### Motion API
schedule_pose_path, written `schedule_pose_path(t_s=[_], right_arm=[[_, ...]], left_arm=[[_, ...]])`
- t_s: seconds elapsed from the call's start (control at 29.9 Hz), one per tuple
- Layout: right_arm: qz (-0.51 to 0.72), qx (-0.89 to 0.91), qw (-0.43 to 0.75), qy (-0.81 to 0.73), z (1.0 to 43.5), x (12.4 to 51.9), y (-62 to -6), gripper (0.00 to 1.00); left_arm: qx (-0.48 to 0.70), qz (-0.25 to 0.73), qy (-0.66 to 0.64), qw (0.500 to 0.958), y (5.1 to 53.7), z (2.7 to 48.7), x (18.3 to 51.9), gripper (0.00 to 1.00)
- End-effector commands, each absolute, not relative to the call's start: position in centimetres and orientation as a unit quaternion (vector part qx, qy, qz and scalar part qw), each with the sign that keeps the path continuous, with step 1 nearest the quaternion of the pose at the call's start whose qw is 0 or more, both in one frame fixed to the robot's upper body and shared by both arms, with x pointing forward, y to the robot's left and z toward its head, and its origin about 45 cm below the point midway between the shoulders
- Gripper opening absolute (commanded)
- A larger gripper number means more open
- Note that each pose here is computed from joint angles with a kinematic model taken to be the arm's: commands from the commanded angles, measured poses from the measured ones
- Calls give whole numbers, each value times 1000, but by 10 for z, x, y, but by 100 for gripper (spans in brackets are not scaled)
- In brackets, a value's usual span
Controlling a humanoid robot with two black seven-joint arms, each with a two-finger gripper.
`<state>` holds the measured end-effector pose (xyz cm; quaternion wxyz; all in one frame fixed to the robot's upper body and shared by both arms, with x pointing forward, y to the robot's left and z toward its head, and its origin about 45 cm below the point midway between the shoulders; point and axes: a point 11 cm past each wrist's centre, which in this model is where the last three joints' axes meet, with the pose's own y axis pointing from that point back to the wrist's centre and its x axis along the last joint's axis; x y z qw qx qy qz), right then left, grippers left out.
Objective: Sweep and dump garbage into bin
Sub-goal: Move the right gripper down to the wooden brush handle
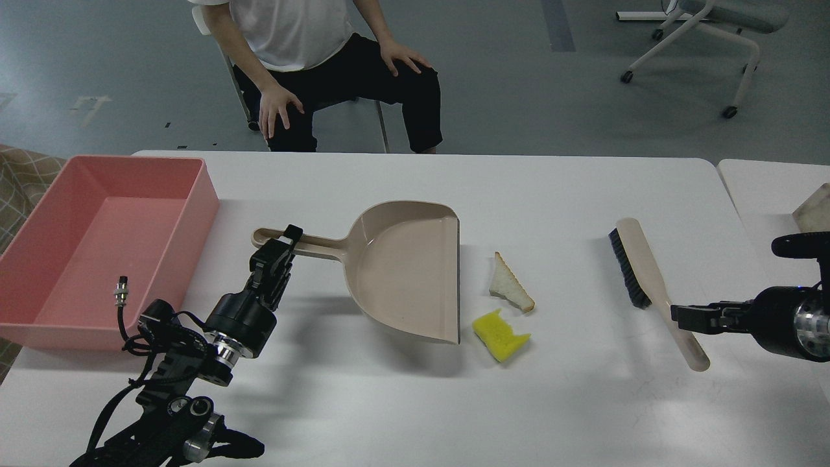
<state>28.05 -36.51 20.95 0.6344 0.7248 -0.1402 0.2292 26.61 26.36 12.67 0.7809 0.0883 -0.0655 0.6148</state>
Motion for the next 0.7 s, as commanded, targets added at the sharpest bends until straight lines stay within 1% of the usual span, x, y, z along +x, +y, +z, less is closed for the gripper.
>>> schedule_pose_path(t_s=[0.0,0.33,0.47,0.67], right_arm=[[224,720,643,-136,202,276,-359,67],[224,719,643,-139,202,275,-357,65],[225,718,642,-145,201,276,-358,62],[225,724,635,-148,193,276,-346,62]], left_arm=[[90,615,-64,781,264,125,264,23],[87,615,-65,781,264,125,263,23],[86,616,-65,781,263,125,263,23],[86,616,-65,781,263,125,263,23]])
